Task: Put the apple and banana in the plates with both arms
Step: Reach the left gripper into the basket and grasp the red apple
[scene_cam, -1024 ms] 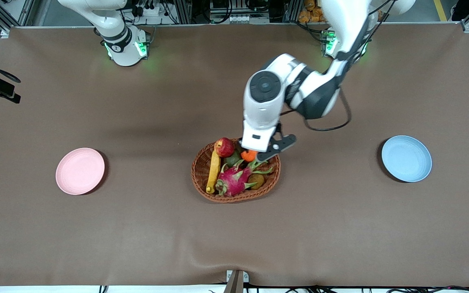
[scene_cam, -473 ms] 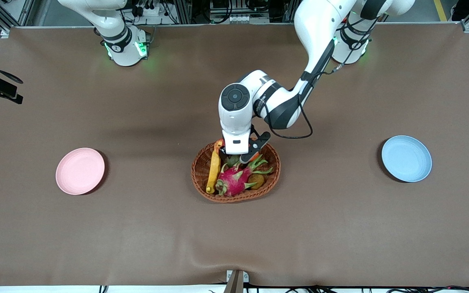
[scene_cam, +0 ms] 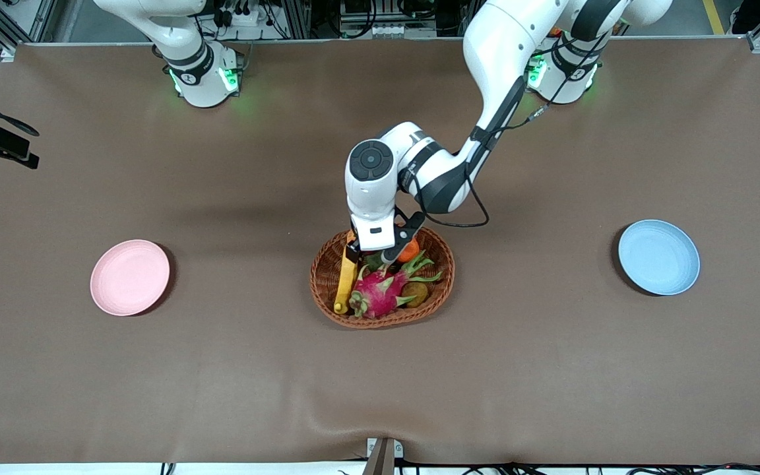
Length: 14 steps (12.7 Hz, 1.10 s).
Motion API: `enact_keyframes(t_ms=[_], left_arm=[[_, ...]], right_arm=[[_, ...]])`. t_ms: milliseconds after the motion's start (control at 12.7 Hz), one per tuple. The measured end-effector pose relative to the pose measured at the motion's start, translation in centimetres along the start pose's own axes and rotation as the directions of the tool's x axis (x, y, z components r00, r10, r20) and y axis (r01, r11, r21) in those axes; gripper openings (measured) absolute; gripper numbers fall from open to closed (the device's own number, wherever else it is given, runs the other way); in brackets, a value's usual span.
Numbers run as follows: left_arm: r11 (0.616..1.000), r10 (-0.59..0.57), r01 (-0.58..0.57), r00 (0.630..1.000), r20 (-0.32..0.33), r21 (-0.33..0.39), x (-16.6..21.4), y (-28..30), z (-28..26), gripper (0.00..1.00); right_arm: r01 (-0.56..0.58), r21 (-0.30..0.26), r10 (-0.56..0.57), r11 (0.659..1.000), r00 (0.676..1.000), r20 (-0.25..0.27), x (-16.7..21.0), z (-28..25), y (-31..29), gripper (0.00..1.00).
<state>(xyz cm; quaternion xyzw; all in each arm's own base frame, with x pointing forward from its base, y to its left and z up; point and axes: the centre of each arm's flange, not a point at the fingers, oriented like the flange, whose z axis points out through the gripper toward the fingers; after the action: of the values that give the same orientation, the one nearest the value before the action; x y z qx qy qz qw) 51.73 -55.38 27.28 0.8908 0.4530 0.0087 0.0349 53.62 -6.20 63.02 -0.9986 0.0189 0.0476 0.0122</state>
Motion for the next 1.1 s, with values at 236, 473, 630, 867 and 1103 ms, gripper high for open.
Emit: enact_keyframes(t_ms=[236, 473, 630, 867, 1103], left_arm=[[1.000, -0.013, 0.013, 1.000, 0.007, -0.012, -0.7, 0.0, 0.6, 1.00], [1.000, -0.005, 0.004, 1.000, 0.004, 0.004, -1.6, -0.4, 2.1, 1.00], [1.000, 0.003, -0.003, 1.000, 0.002, 0.016, -2.1, -0.7, 3.1, 1.00], [1.000, 0.004, -0.004, 1.000, 0.000, 0.002, -2.1, -0.4, 3.0, 0.77], [0.999, -0.004, 0.003, 1.000, -0.013, -0.043, -0.6, 0.8, -0.1, 0.77]], right_arm=[[0.000, 0.000, 0.000, 1.000, 1.000, 0.000, 0.0, 0.0, 0.0, 1.00], [0.000, 0.000, 0.000, 1.000, 1.000, 0.001, 0.0, 0.0, 0.0, 1.00], [0.000, 0.000, 0.000, 1.000, 1.000, 0.001, 0.0, 0.0, 0.0, 1.00], [0.000, 0.000, 0.000, 1.000, 1.000, 0.001, 0.0, 0.0, 0.0, 1.00], [0.002, 0.002, -0.002, 1.000, 1.000, 0.004, 0.0, 0.2, -0.1, 1.00]])
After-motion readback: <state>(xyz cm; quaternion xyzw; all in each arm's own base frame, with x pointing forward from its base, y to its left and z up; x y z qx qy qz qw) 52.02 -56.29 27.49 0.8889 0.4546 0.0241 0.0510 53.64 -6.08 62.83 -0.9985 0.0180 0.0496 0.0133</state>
